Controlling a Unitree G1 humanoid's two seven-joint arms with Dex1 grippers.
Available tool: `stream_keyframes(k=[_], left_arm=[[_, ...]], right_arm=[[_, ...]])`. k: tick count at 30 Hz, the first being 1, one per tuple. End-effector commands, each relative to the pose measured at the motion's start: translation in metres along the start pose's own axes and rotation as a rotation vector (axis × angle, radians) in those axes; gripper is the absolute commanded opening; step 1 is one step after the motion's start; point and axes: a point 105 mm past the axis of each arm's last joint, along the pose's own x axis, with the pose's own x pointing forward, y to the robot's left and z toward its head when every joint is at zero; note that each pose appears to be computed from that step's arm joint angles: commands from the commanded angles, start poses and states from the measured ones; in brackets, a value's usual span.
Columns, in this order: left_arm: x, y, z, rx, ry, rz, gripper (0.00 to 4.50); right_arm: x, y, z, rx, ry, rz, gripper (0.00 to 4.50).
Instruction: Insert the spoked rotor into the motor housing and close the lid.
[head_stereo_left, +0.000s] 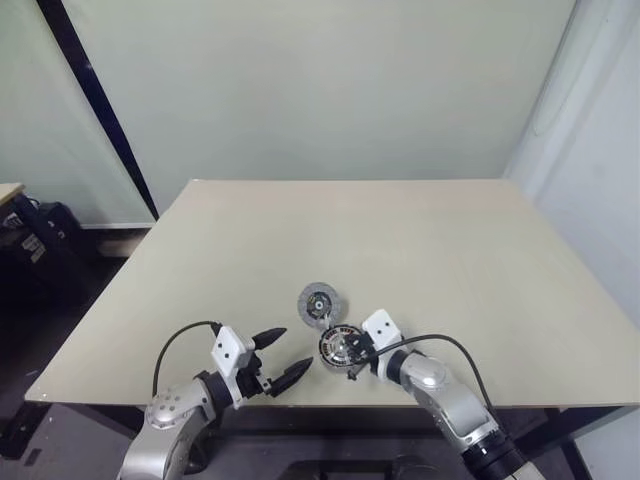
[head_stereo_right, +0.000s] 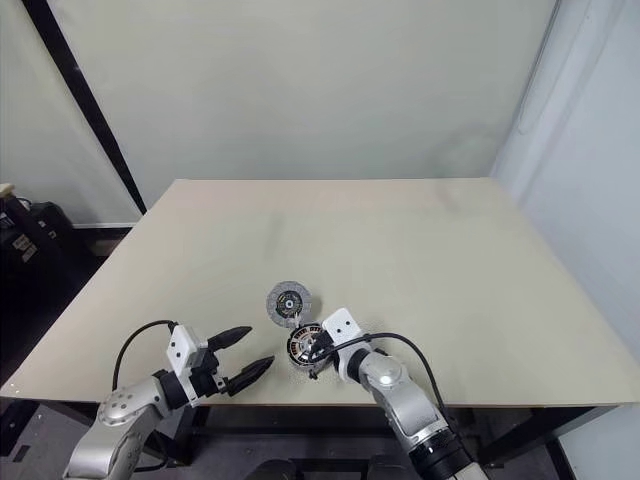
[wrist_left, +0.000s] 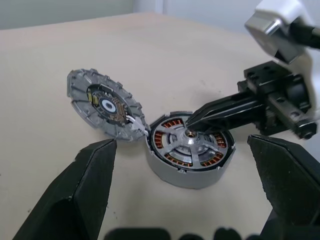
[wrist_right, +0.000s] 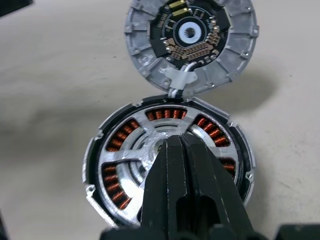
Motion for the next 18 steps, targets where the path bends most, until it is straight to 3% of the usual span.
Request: stream_keyframes(k=[1,5,13,15,18], left_arm=[[0.001,0.004,0.014,0.000,-0.027,0.018,4.50],[0.000,0.011,0.012,-0.068,0.044,0.060,3.56],[-0.001,0.022,0.012,-0.218,0.142,0.165,0.54],[-0.001,0.026,0.010,-0.247,0.162,0.192,0.02],[0.000,0.027,0.007,-0.282,0.195,0.211,0.02]], right_arm=[[-0.009,0.002,0.039,-0.078,-0.068,0.081,0.01],[-0.020,0.002,0.050,-0.194,-0.017,0.149,1.26],[-0.042,-0.001,0.057,-0.478,0.132,0.259,4.21],[-0.047,0.002,0.054,-0.550,0.185,0.312,4.50],[-0.050,0.007,0.052,-0.643,0.246,0.371,4.50]])
